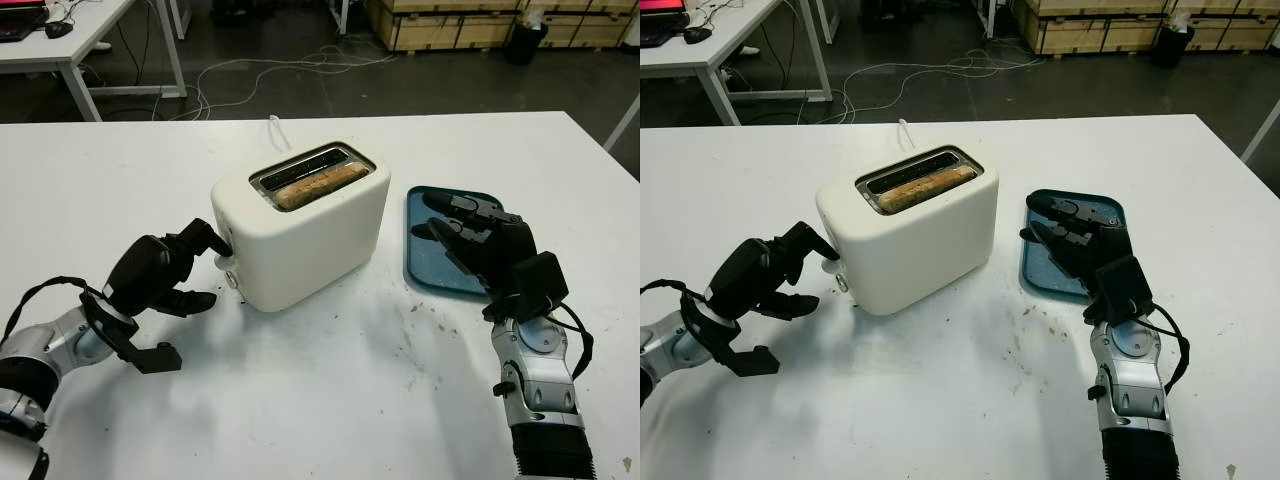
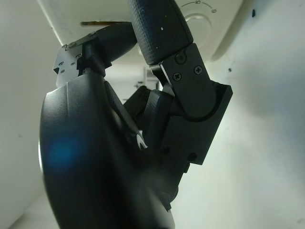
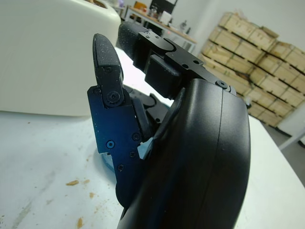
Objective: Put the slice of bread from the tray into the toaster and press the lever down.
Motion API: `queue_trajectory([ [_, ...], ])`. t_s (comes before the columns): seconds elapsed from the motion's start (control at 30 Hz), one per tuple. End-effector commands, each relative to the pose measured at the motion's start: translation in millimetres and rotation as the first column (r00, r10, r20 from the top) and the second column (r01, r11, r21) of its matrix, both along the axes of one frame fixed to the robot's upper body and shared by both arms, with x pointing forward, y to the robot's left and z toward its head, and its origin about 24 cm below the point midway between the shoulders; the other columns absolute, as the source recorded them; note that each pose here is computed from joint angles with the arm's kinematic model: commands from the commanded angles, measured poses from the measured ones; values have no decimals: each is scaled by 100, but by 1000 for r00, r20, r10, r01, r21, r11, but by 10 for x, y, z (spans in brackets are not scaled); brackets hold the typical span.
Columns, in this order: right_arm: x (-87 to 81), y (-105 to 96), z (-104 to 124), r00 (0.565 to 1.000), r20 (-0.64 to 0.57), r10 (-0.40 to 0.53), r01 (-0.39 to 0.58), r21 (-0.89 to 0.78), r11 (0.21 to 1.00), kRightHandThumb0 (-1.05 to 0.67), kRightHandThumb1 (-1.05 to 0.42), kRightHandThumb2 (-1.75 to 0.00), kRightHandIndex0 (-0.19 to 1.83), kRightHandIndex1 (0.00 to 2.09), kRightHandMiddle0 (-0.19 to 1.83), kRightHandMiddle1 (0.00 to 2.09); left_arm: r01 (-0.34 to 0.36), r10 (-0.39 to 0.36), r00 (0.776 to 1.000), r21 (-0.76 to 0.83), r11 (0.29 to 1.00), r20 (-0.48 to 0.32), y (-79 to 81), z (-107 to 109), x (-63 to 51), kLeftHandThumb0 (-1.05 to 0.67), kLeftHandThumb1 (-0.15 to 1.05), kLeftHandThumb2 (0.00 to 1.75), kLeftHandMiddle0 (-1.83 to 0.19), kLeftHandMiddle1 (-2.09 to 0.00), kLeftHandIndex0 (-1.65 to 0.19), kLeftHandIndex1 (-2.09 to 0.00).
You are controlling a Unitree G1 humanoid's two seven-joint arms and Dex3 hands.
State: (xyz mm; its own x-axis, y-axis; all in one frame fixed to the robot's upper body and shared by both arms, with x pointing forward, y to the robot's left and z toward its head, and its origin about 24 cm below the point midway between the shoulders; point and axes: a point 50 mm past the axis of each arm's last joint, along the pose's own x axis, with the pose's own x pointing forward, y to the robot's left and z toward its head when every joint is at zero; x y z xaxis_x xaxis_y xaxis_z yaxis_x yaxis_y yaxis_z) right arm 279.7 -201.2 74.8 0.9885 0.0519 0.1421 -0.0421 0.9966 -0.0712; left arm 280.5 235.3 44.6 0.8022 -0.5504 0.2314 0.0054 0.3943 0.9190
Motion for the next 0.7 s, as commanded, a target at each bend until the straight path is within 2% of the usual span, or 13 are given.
queue_trajectory([
  [0.0, -15, -23, 56, 999, 35, -4, 4, 0, 1000, -50, -92, -9, 93, 52, 105, 0, -18, 32, 991, 102, 995, -130, 36, -271, -104, -105, 92, 84, -113, -175, -45, -175],
  [0.2, -18, -29, 60, 999, 42, -3, 4, -11, 1000, -51, -92, -9, 94, 51, 105, 0, -51, 68, 981, 96, 994, -180, 18, -431, -174, -105, 92, 83, -116, -175, -54, -175],
  [0.27, -18, -27, 66, 999, 42, 0, 1, -11, 1000, -51, -92, -9, 94, 51, 105, 0, -47, 64, 979, 94, 994, -192, 4, -456, -190, -105, 92, 82, -110, -175, -55, -175],
  [0.4, -15, -24, 66, 999, 45, 3, -3, -10, 1000, -50, -92, -10, 94, 51, 105, 0, -40, 58, 979, 95, 995, -193, 8, -441, -191, -105, 92, 81, -99, -175, -57, -174],
  [0.67, -19, -12, 59, 999, 37, -4, 5, -18, 1000, -51, -92, -9, 94, 50, 105, 0, -30, 51, 981, 112, 993, -188, 18, -418, -182, -105, 92, 84, -105, -175, -58, -175],
])
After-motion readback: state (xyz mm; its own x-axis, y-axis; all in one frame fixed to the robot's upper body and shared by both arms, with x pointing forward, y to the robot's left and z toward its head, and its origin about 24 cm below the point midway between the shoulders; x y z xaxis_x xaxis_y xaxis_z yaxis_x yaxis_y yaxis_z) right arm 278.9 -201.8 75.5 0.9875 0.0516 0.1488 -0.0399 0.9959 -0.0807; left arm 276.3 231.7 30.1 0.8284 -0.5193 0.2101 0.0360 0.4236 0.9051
